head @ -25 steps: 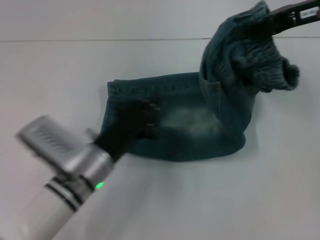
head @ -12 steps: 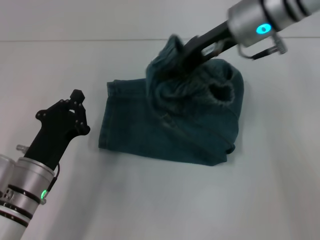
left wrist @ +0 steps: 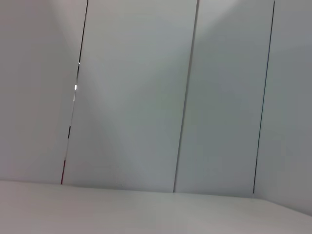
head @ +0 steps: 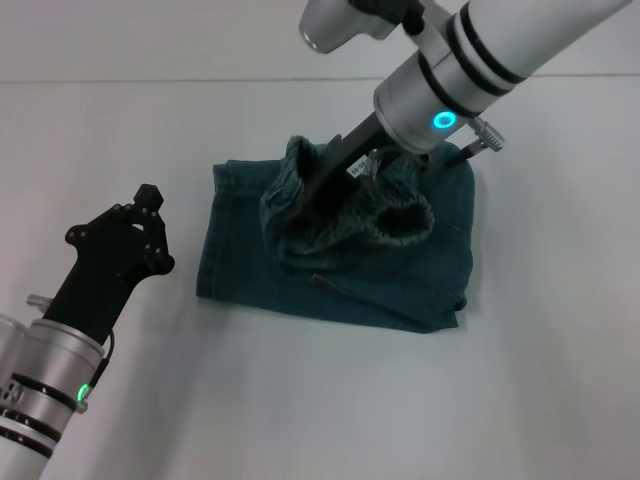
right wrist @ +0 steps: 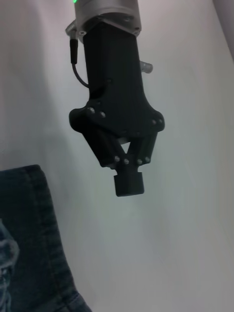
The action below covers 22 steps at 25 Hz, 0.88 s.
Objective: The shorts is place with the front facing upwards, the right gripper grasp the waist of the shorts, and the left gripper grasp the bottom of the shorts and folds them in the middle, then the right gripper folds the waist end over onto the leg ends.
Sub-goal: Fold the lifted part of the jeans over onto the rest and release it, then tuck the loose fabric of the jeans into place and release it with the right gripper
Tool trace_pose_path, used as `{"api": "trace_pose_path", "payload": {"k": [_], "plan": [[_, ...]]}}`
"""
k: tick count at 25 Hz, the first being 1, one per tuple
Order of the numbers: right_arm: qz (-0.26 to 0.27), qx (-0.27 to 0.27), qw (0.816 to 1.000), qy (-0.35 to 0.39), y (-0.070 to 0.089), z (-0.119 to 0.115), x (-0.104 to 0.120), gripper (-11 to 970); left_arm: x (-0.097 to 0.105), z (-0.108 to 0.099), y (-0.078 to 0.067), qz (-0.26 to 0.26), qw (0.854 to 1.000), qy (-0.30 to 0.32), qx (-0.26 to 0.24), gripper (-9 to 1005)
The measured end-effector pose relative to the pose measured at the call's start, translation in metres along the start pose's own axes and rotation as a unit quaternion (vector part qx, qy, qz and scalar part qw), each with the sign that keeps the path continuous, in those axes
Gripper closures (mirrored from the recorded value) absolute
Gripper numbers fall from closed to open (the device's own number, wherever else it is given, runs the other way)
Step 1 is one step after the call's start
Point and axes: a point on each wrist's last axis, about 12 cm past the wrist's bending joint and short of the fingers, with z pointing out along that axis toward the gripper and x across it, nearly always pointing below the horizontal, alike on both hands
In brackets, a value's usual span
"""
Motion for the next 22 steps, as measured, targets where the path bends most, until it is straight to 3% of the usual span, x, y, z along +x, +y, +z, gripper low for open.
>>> {"api": "trace_pose_path", "payload": {"k": [7,16,22], "plan": [[0.005,-0.009,1.0,-0.011,0.0,-0.003,0.002,617,0.0,-0.003,0.002,0.001,1.0,0.0,-0.004,996],[0.004,-0.034,0.999,-0.001,0.004,-0.025,0.008,244,0.001,-0.004,0.003,0.001,1.0,0.004,-0.007,996],[0.01,-0.05,0.997,0.054,-0.001,-0.058,0.039,42,0.0,-0.005,0.006,0.006,1.0,0.002,-0.009,996]]}}
